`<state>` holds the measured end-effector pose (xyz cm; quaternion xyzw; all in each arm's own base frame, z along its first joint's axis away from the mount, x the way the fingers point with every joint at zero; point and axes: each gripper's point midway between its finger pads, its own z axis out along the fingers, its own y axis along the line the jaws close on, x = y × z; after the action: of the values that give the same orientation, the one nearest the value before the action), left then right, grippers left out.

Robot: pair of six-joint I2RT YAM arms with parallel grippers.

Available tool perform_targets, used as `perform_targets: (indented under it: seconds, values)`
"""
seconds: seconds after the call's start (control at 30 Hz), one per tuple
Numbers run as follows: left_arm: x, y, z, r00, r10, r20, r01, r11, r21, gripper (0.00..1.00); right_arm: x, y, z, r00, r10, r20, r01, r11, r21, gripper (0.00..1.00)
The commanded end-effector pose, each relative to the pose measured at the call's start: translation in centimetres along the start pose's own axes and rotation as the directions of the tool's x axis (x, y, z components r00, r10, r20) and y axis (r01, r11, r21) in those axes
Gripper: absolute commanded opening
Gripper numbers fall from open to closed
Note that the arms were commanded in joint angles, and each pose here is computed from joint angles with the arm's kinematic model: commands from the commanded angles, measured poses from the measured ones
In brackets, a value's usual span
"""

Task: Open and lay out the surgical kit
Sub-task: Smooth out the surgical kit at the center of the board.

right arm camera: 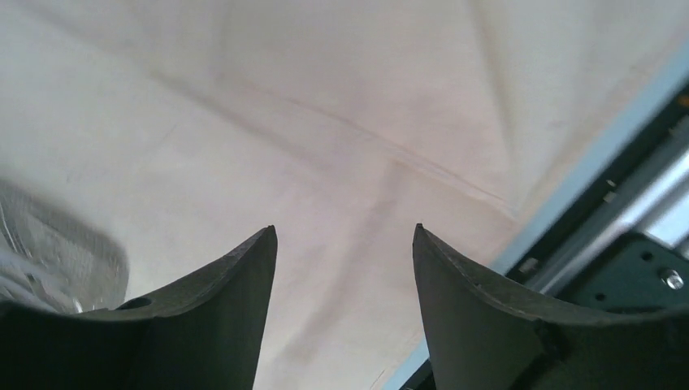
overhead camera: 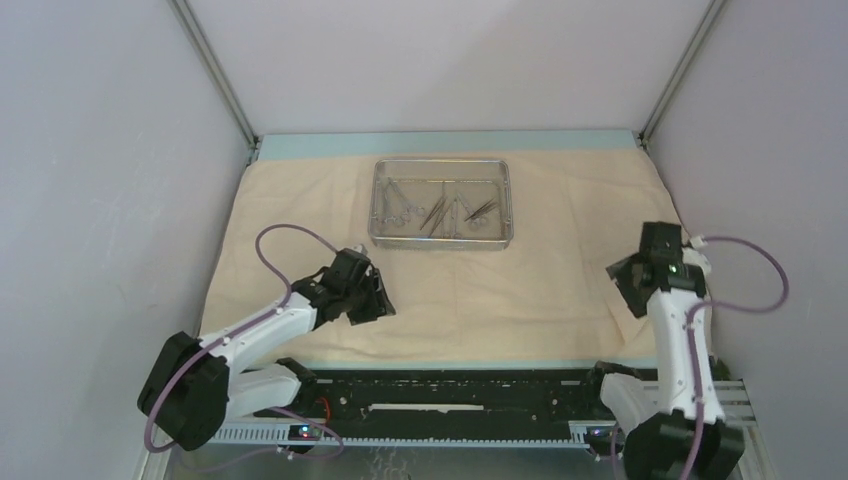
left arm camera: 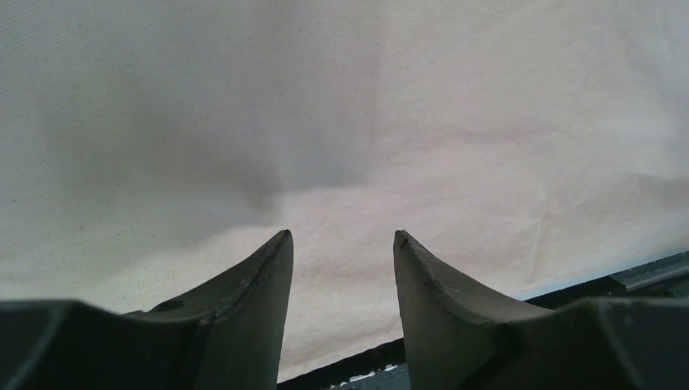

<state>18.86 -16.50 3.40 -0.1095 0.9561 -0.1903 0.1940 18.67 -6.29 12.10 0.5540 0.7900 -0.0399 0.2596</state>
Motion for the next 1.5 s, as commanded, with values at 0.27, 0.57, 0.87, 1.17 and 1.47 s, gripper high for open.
perform_targets:
  seconds: [0.27, 0.57, 0.87, 1.17, 1.47]
  values:
    - [-2.0, -2.8, -3.9, 0.985, 0.152, 0.084, -0.159, 0.983, 0.094, 0.54, -0.4, 11.4, 6.9, 0.950, -0.311, -0.029, 0.310, 0.950, -0.039, 0.57]
    - [-3.1, -4.0, -5.3, 0.971, 0.209, 0.115, -0.221, 0.969, 0.111, 0.54, -0.4, 12.2, 11.1, 0.938, -0.342, -0.052, 0.343, 0.939, 0.005, 0.54]
    - [-3.3, -4.0, -5.0, 0.963, 0.246, 0.108, -0.256, 0.961, 0.101, 0.54, -0.2, 12.1, 13.3, 0.937, -0.342, -0.068, 0.345, 0.938, 0.036, 0.54]
    - [-3.2, -4.1, -4.7, 0.962, 0.257, 0.097, -0.266, 0.959, 0.101, 0.54, 0.5, 11.1, 14.5, 0.936, -0.341, -0.094, 0.349, 0.933, 0.092, 0.41]
    - [-3.3, -4.1, -4.7, 0.961, 0.258, 0.099, -0.268, 0.958, 0.101, 0.54, 0.0, 10.7, 13.8, 0.941, -0.331, -0.075, 0.338, 0.934, 0.115, 0.23]
